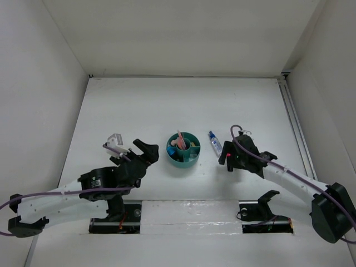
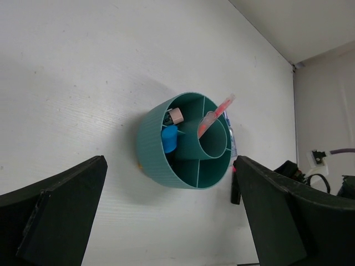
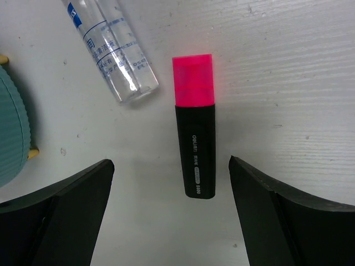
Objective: Sort the stationery into containers
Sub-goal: Pick up the pen from the center of the board.
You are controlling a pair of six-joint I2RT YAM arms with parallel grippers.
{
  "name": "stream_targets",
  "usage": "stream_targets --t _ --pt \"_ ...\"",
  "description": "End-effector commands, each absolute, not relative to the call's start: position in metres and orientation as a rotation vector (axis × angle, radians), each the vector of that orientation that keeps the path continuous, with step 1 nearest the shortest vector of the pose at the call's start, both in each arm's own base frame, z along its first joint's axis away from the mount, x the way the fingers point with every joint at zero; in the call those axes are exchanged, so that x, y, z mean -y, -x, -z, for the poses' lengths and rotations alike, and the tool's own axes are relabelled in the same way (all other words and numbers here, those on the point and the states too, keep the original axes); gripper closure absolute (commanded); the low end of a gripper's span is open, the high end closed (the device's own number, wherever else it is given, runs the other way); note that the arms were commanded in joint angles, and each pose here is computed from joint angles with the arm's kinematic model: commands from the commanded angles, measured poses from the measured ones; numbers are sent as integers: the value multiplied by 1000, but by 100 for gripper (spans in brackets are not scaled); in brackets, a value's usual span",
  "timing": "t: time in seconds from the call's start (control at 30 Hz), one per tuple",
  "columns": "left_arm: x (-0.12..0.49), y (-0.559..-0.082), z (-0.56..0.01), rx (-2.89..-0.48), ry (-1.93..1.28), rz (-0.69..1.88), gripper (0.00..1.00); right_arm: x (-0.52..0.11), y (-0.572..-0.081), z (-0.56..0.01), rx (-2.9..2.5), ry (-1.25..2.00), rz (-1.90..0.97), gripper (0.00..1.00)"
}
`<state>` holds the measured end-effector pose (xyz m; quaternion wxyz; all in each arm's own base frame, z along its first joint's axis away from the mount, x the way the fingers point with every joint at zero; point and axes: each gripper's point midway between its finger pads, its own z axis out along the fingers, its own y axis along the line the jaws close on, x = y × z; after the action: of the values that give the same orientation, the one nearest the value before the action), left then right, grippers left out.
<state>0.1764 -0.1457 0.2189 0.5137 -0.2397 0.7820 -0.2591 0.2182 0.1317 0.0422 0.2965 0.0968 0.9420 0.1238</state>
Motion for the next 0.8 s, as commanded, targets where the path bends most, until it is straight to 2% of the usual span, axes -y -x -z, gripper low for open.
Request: stream_targets --t 0.0,0.33,0.47,0.57,0.77 --pt "140 -178 -204 -1893 509 524 0 -134 -244 -70 -2378 -312 -348 10" --pt "150 -180 -203 -1913 442 482 0 -123 -271 -74 -2397 -303 -200 10" --pt "149 -180 -203 -1915 433 476 0 -118 -277 -69 -2414 -317 -169 18" --pt "147 -181 -206 -1903 441 479 0 -118 -279 -72 -2396 -327 -189 30" --pt "146 -181 -204 -1902 426 474 0 -107 -281 -65 -2409 -355 -200 31"
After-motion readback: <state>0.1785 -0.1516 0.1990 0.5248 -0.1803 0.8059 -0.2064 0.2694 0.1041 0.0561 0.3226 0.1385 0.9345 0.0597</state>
